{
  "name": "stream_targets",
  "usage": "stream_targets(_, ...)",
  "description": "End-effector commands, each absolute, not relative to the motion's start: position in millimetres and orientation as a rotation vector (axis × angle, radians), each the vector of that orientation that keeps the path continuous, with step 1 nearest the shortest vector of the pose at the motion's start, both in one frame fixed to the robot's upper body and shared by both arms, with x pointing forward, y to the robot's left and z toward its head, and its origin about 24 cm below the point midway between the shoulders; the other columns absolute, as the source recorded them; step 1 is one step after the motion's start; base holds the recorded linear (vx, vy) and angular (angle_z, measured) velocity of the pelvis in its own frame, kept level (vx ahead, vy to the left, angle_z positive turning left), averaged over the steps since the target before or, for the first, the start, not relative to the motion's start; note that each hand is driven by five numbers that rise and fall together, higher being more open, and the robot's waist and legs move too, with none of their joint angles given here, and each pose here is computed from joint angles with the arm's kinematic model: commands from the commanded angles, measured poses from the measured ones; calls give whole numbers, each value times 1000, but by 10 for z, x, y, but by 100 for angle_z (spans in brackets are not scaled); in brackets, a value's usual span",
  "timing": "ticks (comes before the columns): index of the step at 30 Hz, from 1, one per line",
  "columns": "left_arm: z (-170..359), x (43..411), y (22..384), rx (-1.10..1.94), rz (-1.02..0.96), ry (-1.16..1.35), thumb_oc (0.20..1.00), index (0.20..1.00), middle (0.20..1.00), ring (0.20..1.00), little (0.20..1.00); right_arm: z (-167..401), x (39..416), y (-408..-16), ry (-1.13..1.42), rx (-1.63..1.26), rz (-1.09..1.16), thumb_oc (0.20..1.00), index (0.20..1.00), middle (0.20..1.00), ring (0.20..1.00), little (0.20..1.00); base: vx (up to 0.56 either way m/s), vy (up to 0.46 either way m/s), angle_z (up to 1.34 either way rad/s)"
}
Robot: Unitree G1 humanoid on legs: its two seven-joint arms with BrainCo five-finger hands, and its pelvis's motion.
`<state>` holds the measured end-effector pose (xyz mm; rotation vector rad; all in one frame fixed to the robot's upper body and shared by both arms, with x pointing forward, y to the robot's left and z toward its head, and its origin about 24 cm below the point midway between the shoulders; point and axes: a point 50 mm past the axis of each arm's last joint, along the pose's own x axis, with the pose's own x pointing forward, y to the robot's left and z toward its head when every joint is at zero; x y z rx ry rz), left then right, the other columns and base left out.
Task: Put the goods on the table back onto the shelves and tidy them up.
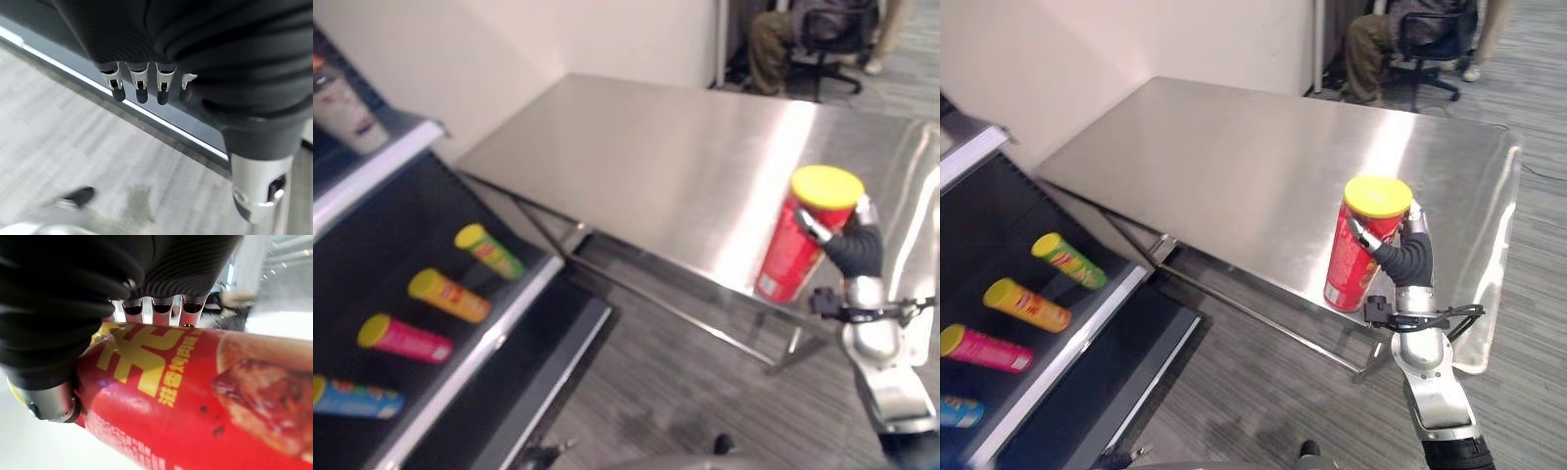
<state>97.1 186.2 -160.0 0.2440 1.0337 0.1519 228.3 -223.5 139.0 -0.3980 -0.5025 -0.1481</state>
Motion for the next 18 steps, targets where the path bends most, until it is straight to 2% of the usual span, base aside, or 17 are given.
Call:
stream_targets(1,-1699,593,1915,357,66,1161,1000,1000,1000,1000,1000,1676,2359,-2229,-669,-292,-203,200,200,200,200,200,-470,-133,115)
stream_targets(8,-1656,732,1802,355,-40,1083,1000,1000,1000,1000,1000,1607,2379,-2310,-616,-350,-220,200,200,200,200,200,-581,-87,72)
stream_targets(10,-1639,804,1852,334,-16,1076,1000,1000,1000,1000,1000,1502,2325,-2362,-561,-348,-233,200,200,200,200,200,-904,5,94)
stream_targets(12,-1630,804,1913,320,19,1076,1000,1000,1000,1000,1000,1439,2295,-2348,-537,-337,-218,200,200,200,200,200,-423,-20,85)
stream_targets(14,-1675,599,2004,284,92,1155,1000,1000,1000,1000,1000,1157,2246,-2400,-407,-300,-246,200,200,200,200,200,-618,-36,43)
stream_targets(18,-1725,261,2065,207,206,1272,1000,1000,1000,1000,1000,1143,2198,-2499,-397,-350,-294,200,200,200,200,200,-531,-1,48)
